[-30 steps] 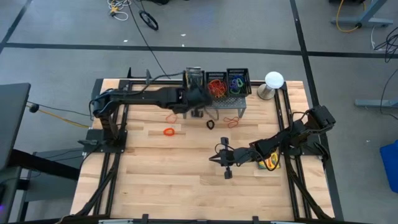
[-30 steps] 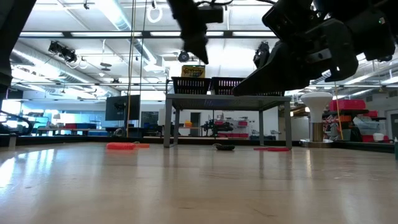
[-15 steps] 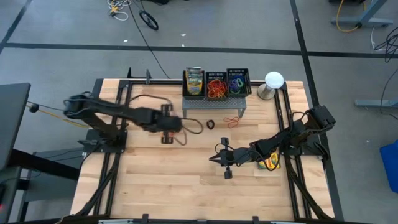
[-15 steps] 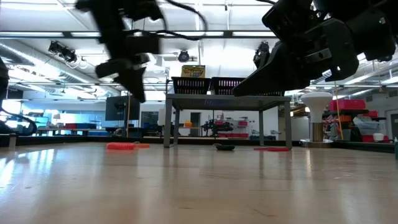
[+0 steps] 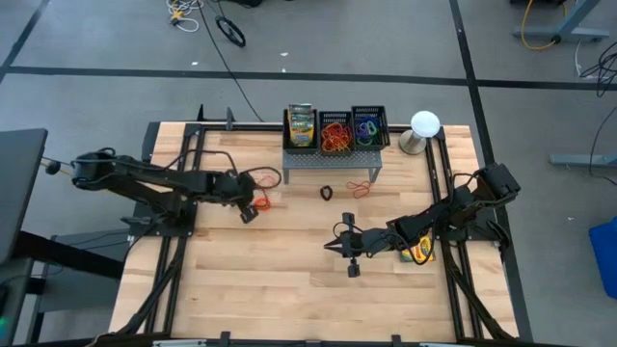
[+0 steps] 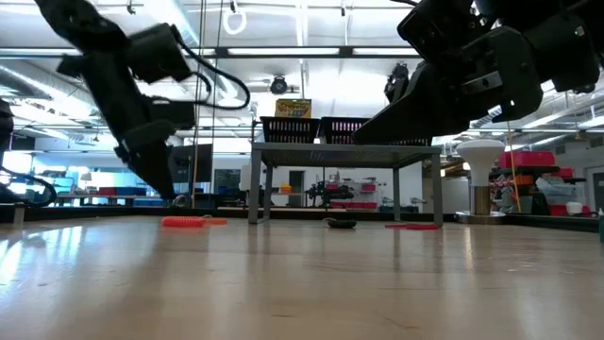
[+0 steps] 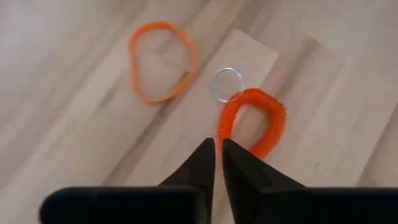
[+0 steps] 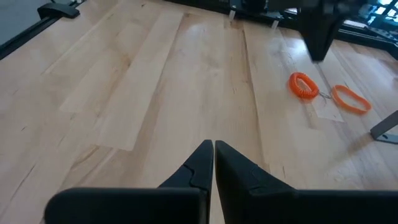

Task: Sort rubber bands into baskets
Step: Put the orange spring rubberband into the right black basket on the shelf

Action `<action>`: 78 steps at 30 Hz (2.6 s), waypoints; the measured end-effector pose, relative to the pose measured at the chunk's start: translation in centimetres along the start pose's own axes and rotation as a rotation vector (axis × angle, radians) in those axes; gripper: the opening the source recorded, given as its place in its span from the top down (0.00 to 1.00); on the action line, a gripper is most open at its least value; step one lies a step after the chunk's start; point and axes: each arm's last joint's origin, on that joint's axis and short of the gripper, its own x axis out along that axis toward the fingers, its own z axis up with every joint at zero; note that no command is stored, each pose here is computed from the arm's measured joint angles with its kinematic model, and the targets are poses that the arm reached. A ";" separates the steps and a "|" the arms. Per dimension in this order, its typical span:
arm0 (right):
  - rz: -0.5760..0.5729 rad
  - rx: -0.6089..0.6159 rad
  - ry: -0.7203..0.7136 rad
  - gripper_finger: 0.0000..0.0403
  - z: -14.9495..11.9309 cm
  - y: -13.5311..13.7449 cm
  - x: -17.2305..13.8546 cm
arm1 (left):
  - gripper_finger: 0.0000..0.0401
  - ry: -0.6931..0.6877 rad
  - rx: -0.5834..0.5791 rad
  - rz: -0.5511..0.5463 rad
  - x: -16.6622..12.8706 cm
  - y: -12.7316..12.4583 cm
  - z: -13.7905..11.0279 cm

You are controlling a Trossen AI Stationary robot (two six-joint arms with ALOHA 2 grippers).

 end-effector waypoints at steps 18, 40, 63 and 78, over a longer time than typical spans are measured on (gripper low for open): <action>0.000 0.000 -0.001 0.93 0.0 0.0 0.0 | 0.72 0.092 0.079 -0.054 4.1 0.4 -0.3; -0.117 0.156 0.011 0.93 -1.0 -0.2 0.9 | 0.96 -0.704 -0.124 -0.244 1.3 -5.2 -1.5; -0.489 0.548 -0.248 0.53 -0.1 -2.5 1.4 | 0.96 -0.958 -0.243 -0.273 7.4 -12.6 0.4; -0.497 0.579 -0.249 0.67 -0.2 -4.7 1.9 | 0.96 -1.001 -0.155 -0.271 6.5 -14.2 1.0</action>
